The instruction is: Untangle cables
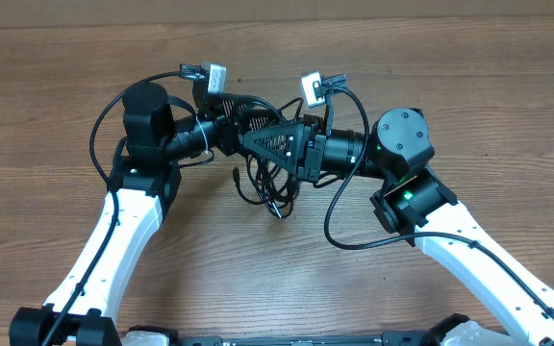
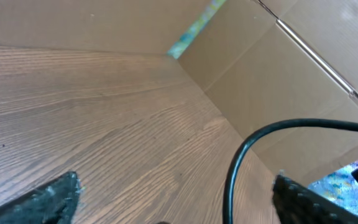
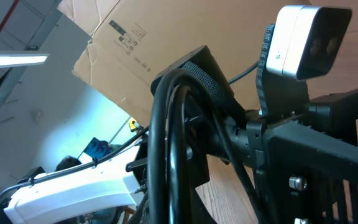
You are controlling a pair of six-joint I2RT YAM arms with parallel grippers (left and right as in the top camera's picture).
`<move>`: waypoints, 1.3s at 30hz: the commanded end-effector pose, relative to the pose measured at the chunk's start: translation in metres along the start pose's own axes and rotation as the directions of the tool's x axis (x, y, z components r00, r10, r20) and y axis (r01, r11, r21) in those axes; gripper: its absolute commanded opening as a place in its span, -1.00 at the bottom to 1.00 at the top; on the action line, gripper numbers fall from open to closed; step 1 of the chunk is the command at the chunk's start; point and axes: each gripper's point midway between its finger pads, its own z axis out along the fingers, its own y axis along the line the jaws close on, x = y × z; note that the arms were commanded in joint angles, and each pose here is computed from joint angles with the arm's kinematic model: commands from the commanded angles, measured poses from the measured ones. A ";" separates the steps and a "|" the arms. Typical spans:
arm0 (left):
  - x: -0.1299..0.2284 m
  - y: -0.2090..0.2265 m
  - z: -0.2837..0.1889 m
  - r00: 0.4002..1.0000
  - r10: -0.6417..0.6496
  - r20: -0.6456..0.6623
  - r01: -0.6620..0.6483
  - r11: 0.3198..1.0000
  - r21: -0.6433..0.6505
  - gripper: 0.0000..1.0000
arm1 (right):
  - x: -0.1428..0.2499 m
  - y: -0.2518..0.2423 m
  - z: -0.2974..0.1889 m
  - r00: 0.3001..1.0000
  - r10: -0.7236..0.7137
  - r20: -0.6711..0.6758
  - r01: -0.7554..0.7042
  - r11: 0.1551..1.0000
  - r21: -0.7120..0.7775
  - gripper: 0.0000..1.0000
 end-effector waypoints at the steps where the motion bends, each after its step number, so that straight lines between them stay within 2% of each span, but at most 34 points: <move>1: -0.010 -0.001 -0.003 0.999 0.026 0.028 -0.025 0.999 -0.019 1.00 | -0.003 0.013 -0.002 0.999 -0.037 0.011 0.038 0.999 -0.021 -0.92; 10: -0.010 0.043 -0.026 0.994 -0.098 0.057 0.106 0.978 -0.178 1.00 | 0.004 0.000 -0.003 1.000 -0.008 -0.010 0.008 1.000 0.028 -0.92; 17: 0.004 0.068 -0.046 0.976 -0.213 0.049 0.219 0.942 -0.253 1.00 | 0.014 -0.041 -0.008 0.996 0.085 0.000 -0.083 0.975 0.206 -0.92; 22: 0.011 0.073 -0.050 0.967 -0.254 0.039 0.254 0.927 -0.274 1.00 | 0.029 -0.081 -0.020 0.981 0.189 0.031 -0.187 0.903 0.387 -0.92; 26: 0.014 0.074 -0.051 0.963 -0.266 0.034 0.265 0.923 -0.278 1.00 | 0.051 -0.108 -0.036 0.959 0.282 0.043 -0.262 0.813 0.519 -0.92; 33: 0.019 0.074 -0.051 0.957 -0.290 0.022 0.285 0.916 -0.284 1.00 | 0.068 -0.121 -0.048 0.938 0.345 0.041 -0.300 0.745 0.596 -0.92; 39: 0.040 0.077 -0.054 0.924 -0.381 -0.019 0.356 0.879 -0.317 0.99 | 0.081 -0.125 -0.053 0.920 0.390 0.024 -0.319 0.714 0.623 -0.92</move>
